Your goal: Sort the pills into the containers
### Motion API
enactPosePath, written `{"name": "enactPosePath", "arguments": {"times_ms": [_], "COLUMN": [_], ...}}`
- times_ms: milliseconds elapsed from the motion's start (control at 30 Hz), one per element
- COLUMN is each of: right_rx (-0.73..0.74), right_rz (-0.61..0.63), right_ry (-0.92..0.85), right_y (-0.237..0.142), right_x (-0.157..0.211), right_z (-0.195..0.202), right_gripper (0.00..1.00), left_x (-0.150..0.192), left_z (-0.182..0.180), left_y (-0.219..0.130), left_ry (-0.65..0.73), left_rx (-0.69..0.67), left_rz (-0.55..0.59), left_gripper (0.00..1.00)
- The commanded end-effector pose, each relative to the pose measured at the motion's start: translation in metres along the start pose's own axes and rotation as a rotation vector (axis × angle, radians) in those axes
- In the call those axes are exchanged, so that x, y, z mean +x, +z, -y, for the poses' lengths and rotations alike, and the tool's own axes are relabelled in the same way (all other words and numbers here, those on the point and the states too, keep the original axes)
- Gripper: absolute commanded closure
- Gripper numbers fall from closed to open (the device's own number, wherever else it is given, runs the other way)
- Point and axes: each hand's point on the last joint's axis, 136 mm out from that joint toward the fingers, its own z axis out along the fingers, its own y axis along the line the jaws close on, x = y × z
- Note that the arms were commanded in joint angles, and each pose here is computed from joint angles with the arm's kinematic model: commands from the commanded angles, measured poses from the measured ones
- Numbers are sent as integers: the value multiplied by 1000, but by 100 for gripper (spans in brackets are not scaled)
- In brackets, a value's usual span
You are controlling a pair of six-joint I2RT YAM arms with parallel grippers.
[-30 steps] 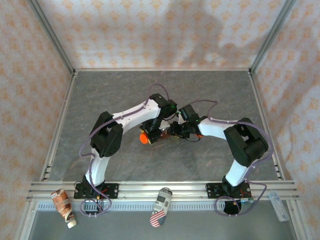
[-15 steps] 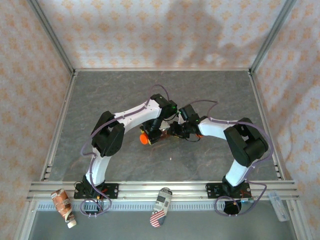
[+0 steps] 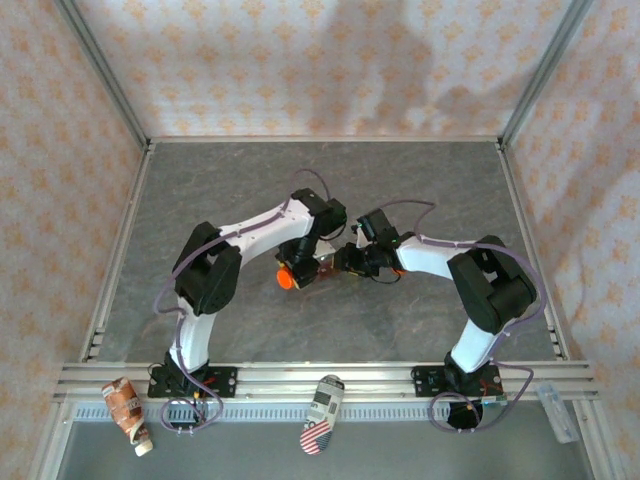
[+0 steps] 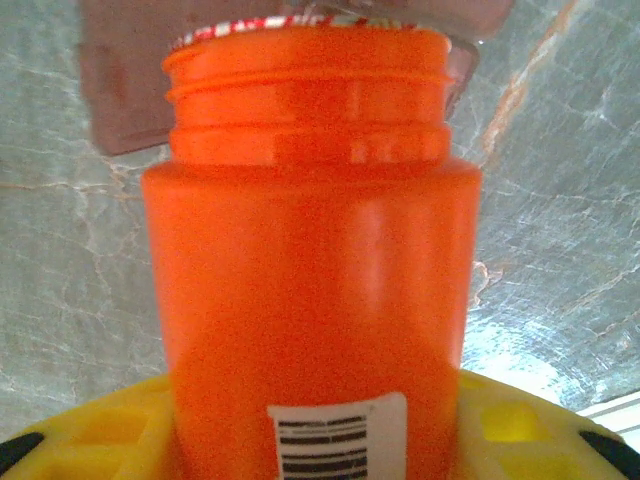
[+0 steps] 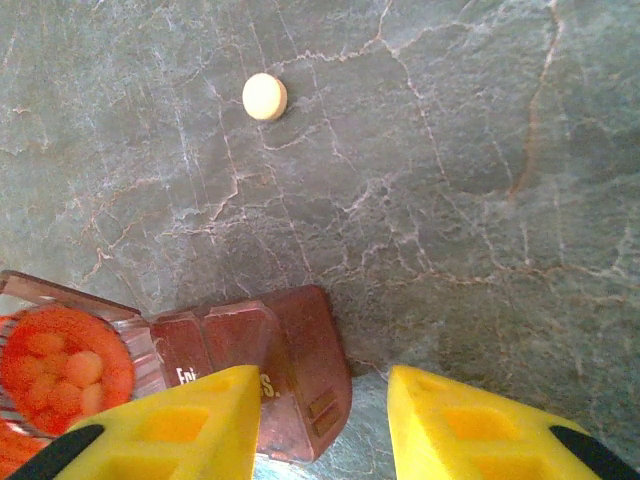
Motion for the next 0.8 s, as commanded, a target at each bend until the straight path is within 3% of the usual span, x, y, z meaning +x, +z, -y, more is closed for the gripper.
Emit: {"name": "enactPosePath", "arguments": {"times_ms": [0,767], "right_rx": [26,11], "right_rz": [-6,42], "right_ry": [-2,-16], "right_y": [-2,-20], "right_x": [4,-7], "right_z": [3,-12], "right_gripper": [62,62], "left_x": [-2,-6], "left_z": [-5,-4], "left_y": [-14,-34], "left_ry": [-21,-45], "left_rx": [1,53], "left_rz": [85,245], "left_gripper": [100,100]}}
